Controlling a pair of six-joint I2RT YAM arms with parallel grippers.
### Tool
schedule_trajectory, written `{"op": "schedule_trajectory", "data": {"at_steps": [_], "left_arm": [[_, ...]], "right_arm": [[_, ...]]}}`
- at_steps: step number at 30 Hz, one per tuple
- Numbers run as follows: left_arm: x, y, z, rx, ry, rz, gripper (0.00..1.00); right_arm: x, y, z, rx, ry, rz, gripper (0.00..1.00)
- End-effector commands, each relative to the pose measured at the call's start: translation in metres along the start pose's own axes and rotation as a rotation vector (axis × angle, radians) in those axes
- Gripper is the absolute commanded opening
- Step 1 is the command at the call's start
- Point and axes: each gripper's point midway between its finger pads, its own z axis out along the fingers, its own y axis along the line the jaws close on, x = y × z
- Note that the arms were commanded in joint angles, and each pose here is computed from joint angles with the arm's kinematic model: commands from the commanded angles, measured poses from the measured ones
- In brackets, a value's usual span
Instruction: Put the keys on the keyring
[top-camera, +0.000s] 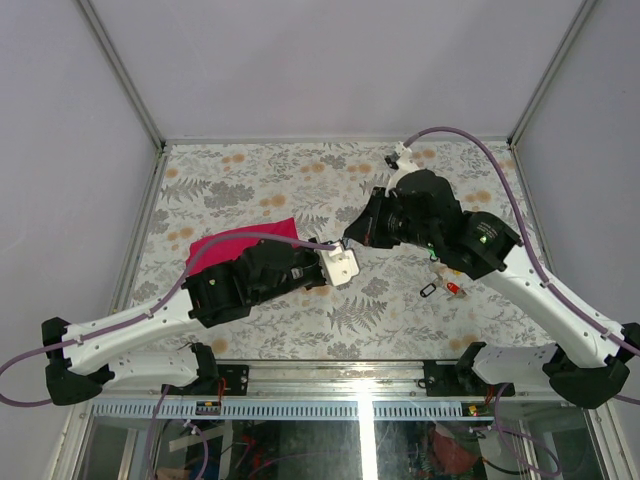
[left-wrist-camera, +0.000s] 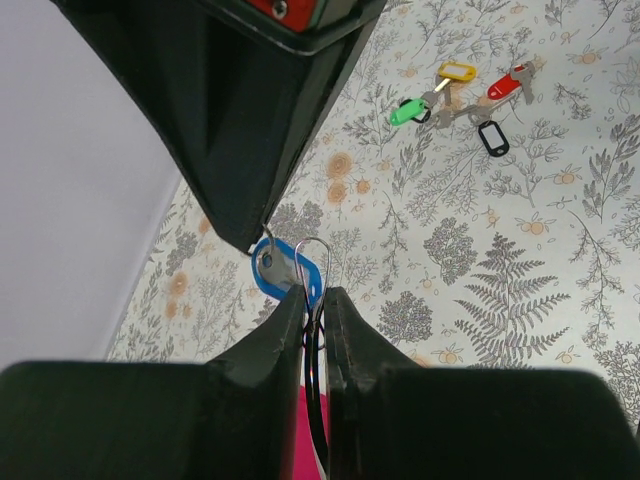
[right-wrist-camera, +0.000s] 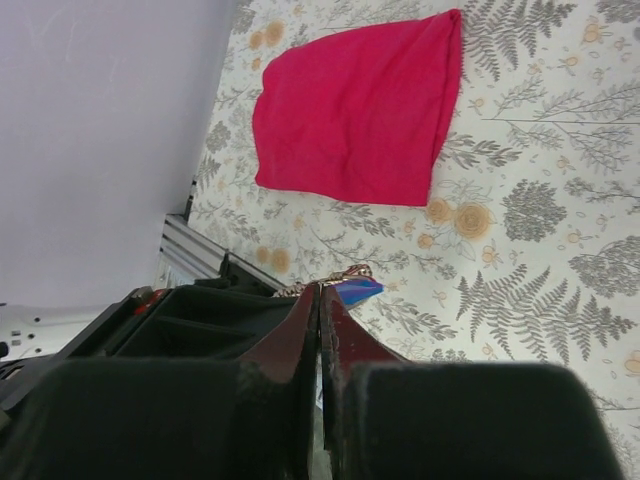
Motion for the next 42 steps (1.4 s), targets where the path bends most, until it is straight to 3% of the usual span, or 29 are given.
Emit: {"op": "schedule_trajectory", "data": {"at_steps": [1, 6, 9, 19, 28, 33, 42], "left_arm": [[-0.007, 0.007, 0.003, -0.04, -0.023, 0.013, 0.0], [-0.01, 0.007, 0.002, -0.033, -0.035, 0.006, 0.0], [-0.009, 0.011, 0.0, -0.056, -0.033, 0.006, 0.0], [-0.012, 0.043, -0.015, -0.229, -0.046, -0.033, 0.0], [-0.016, 0.075, -0.041, -0.417, -0.099, -0.075, 0.0], [-0.016, 0.089, -0.053, -0.5, -0.114, -0.102, 0.0], [-0.011, 0.098, -0.058, -0.56, -0.109, -0.098, 0.0]], "right_arm": [[-0.021, -0.006, -0.015, 0.057, -0.107, -0.043, 0.0], [-0.041, -0.039, -0.029, 0.155, -0.274, -0.173, 0.0], [-0.031, -0.069, -0.027, 0.257, -0.255, -0.272, 0.0], [0.069, -0.171, -0.011, 0.635, 0.264, -0.391, 0.0], [0.136, -0.201, 0.004, 0.661, 0.617, -0.404, 0.0], [0.165, -0.217, 0.015, 0.665, 0.765, -0.416, 0.0], [0.188, -0.228, 0.04, 0.633, 0.865, -0.428, 0.0]]}}
